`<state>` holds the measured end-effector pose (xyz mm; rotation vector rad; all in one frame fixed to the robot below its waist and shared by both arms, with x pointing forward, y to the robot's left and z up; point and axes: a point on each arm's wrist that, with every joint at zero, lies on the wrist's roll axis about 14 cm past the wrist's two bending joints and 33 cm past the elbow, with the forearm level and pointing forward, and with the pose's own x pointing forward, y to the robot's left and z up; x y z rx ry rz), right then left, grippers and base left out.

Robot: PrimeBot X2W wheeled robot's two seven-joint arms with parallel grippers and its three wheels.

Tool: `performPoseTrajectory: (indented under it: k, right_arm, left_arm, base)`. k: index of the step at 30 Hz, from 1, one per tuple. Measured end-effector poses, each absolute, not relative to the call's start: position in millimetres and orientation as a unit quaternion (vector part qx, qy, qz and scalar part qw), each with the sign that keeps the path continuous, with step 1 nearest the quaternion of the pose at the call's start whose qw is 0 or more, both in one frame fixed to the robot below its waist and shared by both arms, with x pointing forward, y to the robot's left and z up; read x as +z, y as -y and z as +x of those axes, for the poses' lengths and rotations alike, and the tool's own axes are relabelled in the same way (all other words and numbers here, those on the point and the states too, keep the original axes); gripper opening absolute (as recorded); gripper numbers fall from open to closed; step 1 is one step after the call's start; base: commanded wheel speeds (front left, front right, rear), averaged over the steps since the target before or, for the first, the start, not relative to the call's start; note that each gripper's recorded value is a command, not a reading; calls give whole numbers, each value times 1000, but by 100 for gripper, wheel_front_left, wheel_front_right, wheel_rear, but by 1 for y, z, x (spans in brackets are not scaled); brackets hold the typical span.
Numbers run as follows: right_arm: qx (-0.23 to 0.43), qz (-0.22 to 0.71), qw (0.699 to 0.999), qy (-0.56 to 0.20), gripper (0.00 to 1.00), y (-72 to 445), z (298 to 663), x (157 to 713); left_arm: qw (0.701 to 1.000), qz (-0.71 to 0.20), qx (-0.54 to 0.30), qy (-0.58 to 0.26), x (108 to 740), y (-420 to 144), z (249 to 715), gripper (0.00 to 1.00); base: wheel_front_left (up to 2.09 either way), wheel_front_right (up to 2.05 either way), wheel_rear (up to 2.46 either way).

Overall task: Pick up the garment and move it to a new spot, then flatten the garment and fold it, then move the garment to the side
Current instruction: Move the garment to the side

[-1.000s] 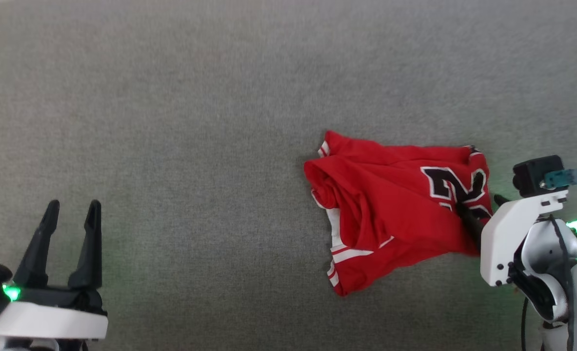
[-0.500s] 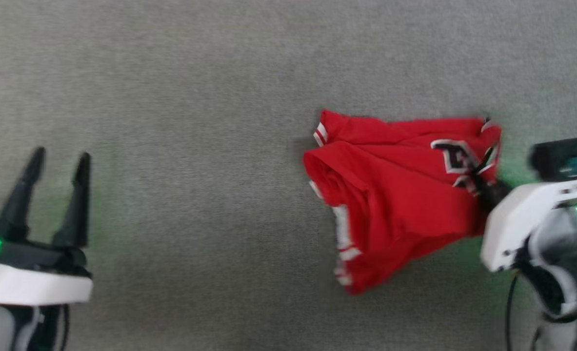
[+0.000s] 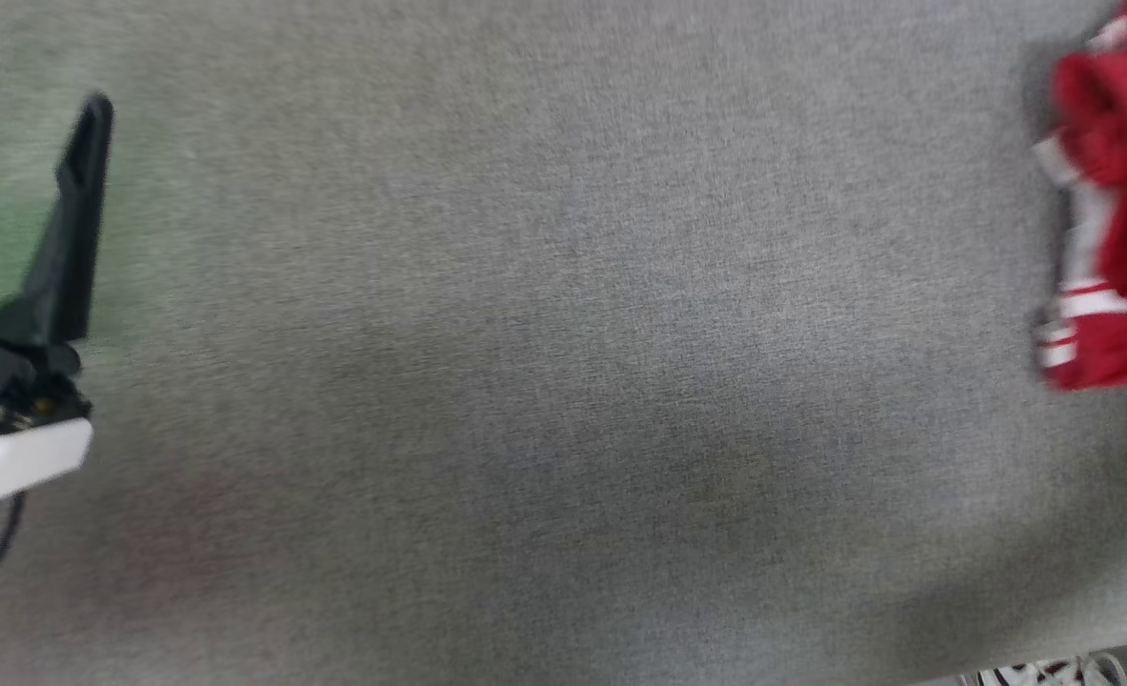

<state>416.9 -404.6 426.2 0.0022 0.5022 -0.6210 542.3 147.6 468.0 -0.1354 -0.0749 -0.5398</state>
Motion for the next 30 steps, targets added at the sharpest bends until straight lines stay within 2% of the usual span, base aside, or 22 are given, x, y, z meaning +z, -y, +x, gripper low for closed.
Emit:
performPoseTrajectory:
  k: [7,20,21,22,23,24,30]
  right_arm:
    - [-373,-62,907,-183,0,456,431,447]
    - [-373,-114,904,-177,0,467,470,425]
    - [-368,-117,905,-180,2,464,472,422]
    - [-368,-117,905,-180,36,464,472,422]
    - [-363,-115,906,-185,87,461,474,419]
    - [-358,-117,907,-188,100,459,475,416]
    - [-320,-130,919,-189,100,440,485,423]
  left_arm:
    - [948,-68,-307,46,457,-128,564,100]
    - [951,-50,-302,35,443,-140,574,100]
    - [952,-49,-299,34,443,-142,574,100]
    - [952,-49,-299,34,443,-142,574,100]
    - [953,-49,-296,33,443,-143,573,100]
    - [954,-49,-293,33,443,-145,573,100]
    - [959,-55,-276,30,451,-150,566,100]
  base:
    - [0,0,0]
    - [0,0,0]
    - [0,0,0]
    - [0,0,0]
    - [0,0,0]
    - [0,0,0]
    - [0,0,0]
